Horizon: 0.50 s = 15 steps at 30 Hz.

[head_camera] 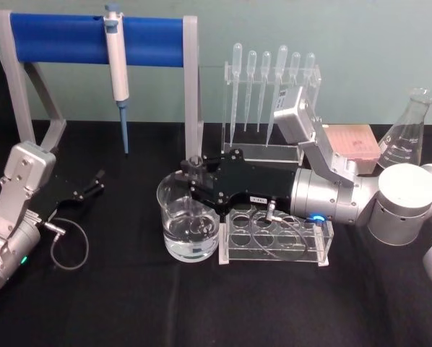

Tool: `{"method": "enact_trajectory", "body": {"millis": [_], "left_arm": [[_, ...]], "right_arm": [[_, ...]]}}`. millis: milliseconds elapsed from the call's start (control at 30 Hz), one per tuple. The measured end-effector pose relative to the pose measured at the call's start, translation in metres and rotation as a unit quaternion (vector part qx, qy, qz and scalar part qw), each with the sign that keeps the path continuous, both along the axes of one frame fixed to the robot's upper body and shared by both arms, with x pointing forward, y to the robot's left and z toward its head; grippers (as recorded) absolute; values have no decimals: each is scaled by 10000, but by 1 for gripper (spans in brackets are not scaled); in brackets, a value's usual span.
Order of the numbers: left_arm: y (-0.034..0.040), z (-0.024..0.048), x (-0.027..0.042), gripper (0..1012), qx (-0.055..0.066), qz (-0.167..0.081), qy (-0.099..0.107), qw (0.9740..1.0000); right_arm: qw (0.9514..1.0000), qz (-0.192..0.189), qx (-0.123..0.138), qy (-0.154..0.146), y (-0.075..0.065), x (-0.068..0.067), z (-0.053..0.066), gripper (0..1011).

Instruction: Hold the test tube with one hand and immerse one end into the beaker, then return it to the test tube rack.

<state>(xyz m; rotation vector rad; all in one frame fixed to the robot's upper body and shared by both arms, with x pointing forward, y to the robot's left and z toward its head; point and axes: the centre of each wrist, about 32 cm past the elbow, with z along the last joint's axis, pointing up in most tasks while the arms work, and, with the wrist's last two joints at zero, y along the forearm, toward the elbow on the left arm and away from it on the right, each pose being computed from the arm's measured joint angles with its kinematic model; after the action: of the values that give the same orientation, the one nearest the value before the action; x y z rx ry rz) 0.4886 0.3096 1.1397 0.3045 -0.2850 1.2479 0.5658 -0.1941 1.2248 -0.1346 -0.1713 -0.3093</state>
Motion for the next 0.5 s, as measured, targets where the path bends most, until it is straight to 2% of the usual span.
{"method": "enact_trajectory", "body": {"millis": [500], "left_arm": [[0, 0, 0, 1000, 0, 0, 0, 10000]], "right_arm": [[9998, -54, 35, 169, -10, -7, -76, 238]]}}
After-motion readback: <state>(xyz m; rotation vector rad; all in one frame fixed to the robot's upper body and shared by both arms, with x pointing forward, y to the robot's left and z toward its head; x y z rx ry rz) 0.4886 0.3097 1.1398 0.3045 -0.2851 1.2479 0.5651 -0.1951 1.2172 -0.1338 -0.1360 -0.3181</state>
